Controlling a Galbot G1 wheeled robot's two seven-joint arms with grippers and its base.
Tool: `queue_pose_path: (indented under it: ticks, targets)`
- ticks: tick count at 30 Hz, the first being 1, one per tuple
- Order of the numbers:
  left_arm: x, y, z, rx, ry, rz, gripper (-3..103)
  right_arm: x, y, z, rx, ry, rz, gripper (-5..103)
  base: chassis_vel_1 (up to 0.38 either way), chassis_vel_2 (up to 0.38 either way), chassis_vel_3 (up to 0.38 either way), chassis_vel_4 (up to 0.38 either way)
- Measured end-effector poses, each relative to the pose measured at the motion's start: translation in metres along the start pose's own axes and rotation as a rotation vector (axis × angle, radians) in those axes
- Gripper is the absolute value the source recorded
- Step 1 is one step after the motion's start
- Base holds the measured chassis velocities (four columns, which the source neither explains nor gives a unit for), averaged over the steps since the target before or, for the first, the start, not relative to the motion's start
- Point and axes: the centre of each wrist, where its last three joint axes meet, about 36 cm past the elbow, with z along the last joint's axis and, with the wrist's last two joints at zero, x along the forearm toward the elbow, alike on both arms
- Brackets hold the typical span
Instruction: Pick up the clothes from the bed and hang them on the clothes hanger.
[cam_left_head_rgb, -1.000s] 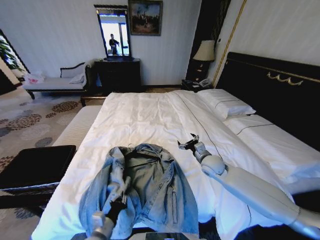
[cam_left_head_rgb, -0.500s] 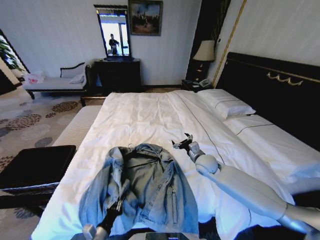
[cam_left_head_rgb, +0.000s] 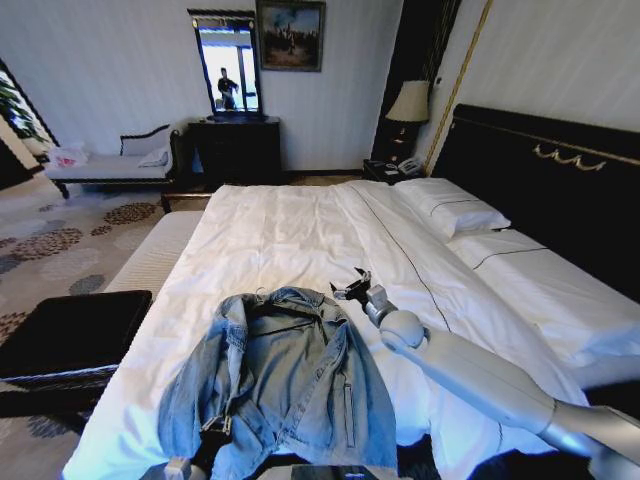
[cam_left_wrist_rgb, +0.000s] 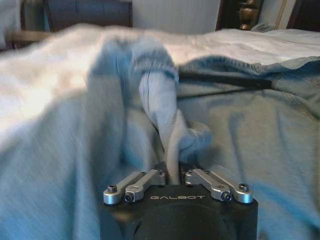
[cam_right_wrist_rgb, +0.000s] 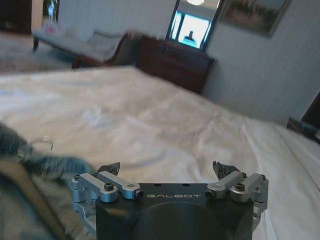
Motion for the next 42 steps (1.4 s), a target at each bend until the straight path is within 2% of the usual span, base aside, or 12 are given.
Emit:
queue_pose_path:
  ticks: [2,3,6,11,14,16,20,22,24,29,33,42]
  targets:
    - [0.004,0.009,-0.005,-0.144,-0.129,-0.016,22,0.003,0.003,-0.006,-0.02,0.079,-0.014,100,0.0,0.0,0.0,0.0]
    - [0.004,0.009,-0.005,-0.144,-0.129,-0.016,22,0.003,0.003,-0.006,-0.02,0.079,-0.014,100,0.0,0.0,0.0,0.0]
    - [0.01,0.02,-0.008,-0.344,-0.372,0.046,38,0.005,0.014,-0.019,-0.158,0.196,-0.074,100,0.0,0.0,0.0,0.0]
    - [0.013,0.015,-0.004,-0.339,-0.457,0.126,55,-0.002,0.03,-0.027,-0.22,0.247,-0.102,100,0.0,0.0,0.0,0.0]
    - [0.007,0.007,-0.017,-0.259,-0.518,0.137,71,-0.008,0.042,-0.03,-0.228,0.298,-0.12,100,0.0,0.0,0.0,0.0]
    - [0.004,0.004,-0.026,-0.222,-0.531,0.111,71,-0.009,0.045,-0.032,-0.233,0.321,-0.116,100,0.0,0.0,0.0,0.0]
    - [-0.013,-0.013,-0.095,0.012,-0.486,-0.205,92,-0.014,0.057,-0.038,-0.237,0.445,-0.08,100,0.0,0.0,0.0,0.0]
    - [-0.014,-0.015,-0.107,0.05,-0.47,-0.251,92,-0.015,0.058,-0.038,-0.237,0.452,-0.078,100,0.0,0.0,0.0,0.0]
    - [-0.017,-0.022,-0.162,0.207,-0.421,-0.372,99,-0.015,0.063,-0.038,-0.241,0.473,-0.082,100,0.0,0.0,0.0,0.0]
    - [-0.007,-0.023,-0.225,0.363,-0.396,-0.321,100,-0.018,0.07,-0.038,-0.247,0.492,-0.091,97,0.0,0.0,0.0,0.0]
    - [0.002,-0.024,-0.25,0.384,-0.429,-0.29,100,-0.02,0.072,-0.04,-0.25,0.512,-0.104,82,0.0,0.0,0.0,0.0]
    - [0.005,-0.023,-0.254,0.378,-0.432,-0.315,100,-0.023,0.076,-0.038,-0.231,0.547,-0.114,50,0.0,0.0,0.0,0.0]
